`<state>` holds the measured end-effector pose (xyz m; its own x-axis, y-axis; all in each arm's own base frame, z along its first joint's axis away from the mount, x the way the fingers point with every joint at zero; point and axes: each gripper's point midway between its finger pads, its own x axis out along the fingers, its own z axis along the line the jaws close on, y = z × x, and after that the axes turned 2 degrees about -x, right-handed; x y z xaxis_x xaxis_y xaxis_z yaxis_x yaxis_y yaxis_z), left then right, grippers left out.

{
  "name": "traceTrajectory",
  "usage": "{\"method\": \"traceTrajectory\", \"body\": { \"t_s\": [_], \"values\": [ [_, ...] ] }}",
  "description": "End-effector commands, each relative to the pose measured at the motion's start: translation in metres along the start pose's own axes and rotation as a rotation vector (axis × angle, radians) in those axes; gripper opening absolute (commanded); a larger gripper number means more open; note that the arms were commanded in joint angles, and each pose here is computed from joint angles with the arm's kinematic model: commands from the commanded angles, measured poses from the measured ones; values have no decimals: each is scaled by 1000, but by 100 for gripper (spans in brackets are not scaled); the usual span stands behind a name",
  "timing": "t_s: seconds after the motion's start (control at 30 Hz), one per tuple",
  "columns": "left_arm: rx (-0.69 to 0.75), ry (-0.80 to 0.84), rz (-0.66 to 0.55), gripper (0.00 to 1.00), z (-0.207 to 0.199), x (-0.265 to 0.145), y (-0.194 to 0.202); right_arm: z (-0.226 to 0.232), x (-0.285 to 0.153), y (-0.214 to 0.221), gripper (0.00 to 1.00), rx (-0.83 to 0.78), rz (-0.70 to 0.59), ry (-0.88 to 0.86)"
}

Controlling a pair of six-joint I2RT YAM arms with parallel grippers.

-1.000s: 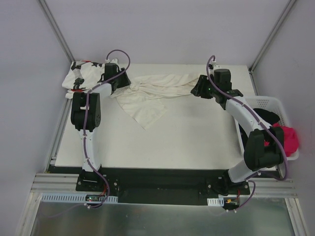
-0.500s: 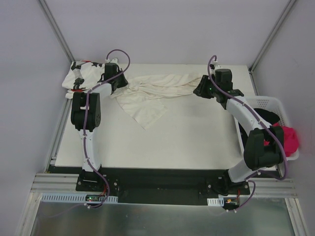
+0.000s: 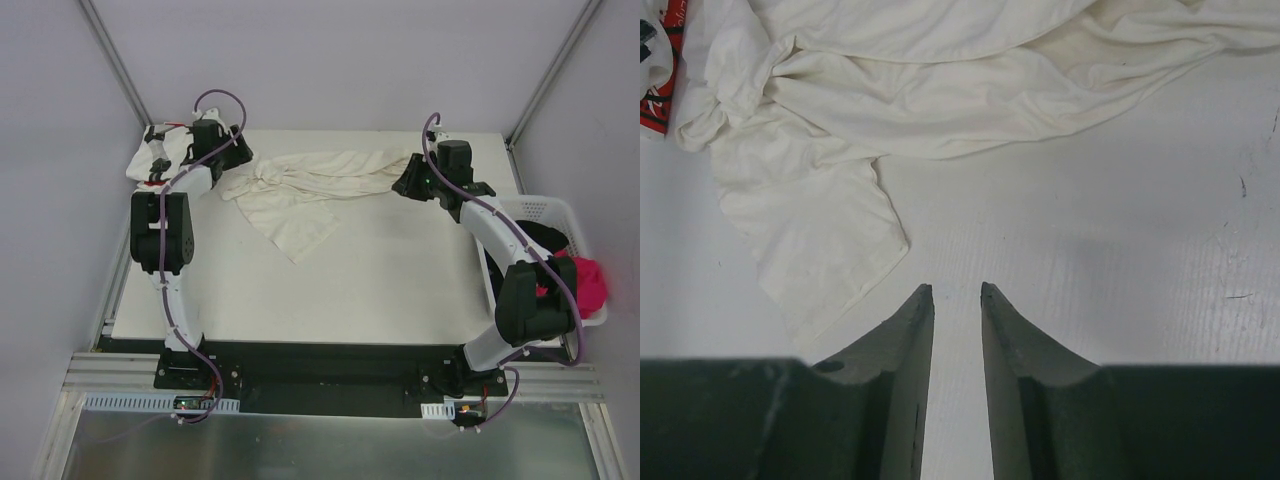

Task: Fold and stack the t-shirts
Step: Flatten out the tshirt

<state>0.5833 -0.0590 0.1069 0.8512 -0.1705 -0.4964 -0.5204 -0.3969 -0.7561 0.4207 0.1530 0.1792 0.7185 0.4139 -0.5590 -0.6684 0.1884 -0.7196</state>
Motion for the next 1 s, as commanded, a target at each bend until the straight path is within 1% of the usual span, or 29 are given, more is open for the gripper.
{"method": "traceTrajectory", "body": {
  "t_s": [0.0,0.23,0.4,0.5,0.67,0.83,0.97],
  "values": [
    [-62,7,-79,64,10,-19,-32,5,-4,-12,27,7,-45,-30],
    [-125,-1,-36,62,35,-5,-6,3,-5,-11,27,12,-45,-23],
    [-169,50,-8,61,32,5,3,1,-5,-11,27,19,-47,-21],
    [-205,97,14,60,23,10,6,1,-5,-12,27,22,-47,-21],
    [-244,116,28,58,20,14,9,1,-5,-13,26,23,-50,-21],
    [-252,117,32,57,22,18,12,0,-2,-12,25,29,-46,-20],
    [-255,124,35,54,20,20,10,0,1,-10,24,35,-36,-26]
  ]
}}
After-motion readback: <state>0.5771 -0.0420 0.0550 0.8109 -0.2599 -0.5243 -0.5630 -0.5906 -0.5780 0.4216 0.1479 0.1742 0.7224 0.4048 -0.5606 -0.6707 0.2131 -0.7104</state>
